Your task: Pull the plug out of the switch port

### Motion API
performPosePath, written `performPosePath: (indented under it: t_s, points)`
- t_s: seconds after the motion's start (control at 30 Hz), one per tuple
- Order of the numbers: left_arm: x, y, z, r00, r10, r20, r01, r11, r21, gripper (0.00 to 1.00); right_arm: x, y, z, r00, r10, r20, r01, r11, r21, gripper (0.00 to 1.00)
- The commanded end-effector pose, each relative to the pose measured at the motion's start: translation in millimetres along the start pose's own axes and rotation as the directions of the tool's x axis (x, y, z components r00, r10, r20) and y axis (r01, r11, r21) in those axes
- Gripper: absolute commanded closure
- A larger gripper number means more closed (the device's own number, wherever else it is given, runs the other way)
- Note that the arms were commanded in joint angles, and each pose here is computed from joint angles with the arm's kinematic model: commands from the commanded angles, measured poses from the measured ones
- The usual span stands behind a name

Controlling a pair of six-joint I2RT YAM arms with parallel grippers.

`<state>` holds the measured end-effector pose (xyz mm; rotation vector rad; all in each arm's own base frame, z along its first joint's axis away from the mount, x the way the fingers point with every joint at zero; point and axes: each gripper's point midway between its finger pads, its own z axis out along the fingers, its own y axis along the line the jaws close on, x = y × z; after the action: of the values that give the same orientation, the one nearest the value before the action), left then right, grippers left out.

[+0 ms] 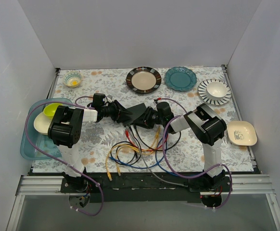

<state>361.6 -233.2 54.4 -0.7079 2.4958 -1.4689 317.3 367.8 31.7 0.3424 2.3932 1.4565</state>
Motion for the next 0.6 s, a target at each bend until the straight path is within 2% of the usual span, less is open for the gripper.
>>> performPosePath:
  t_s: [0.0,0.57]
  points:
    - [7.3,48.5,0.2,0.998,-0.057,0.029,0.06,0.985,-0.163,0.61,7.9,-34.0,6.2,0.998,-0.052,-0.021,0.054,0.991,0.121,0.64]
    - [5.9,48.2,1.0,0.998,-0.059,0.034,0.064,0.985,-0.161,0.61,35.5,-59.3,-1.7,0.99,-0.062,-0.123,0.083,0.981,0.175,0.59]
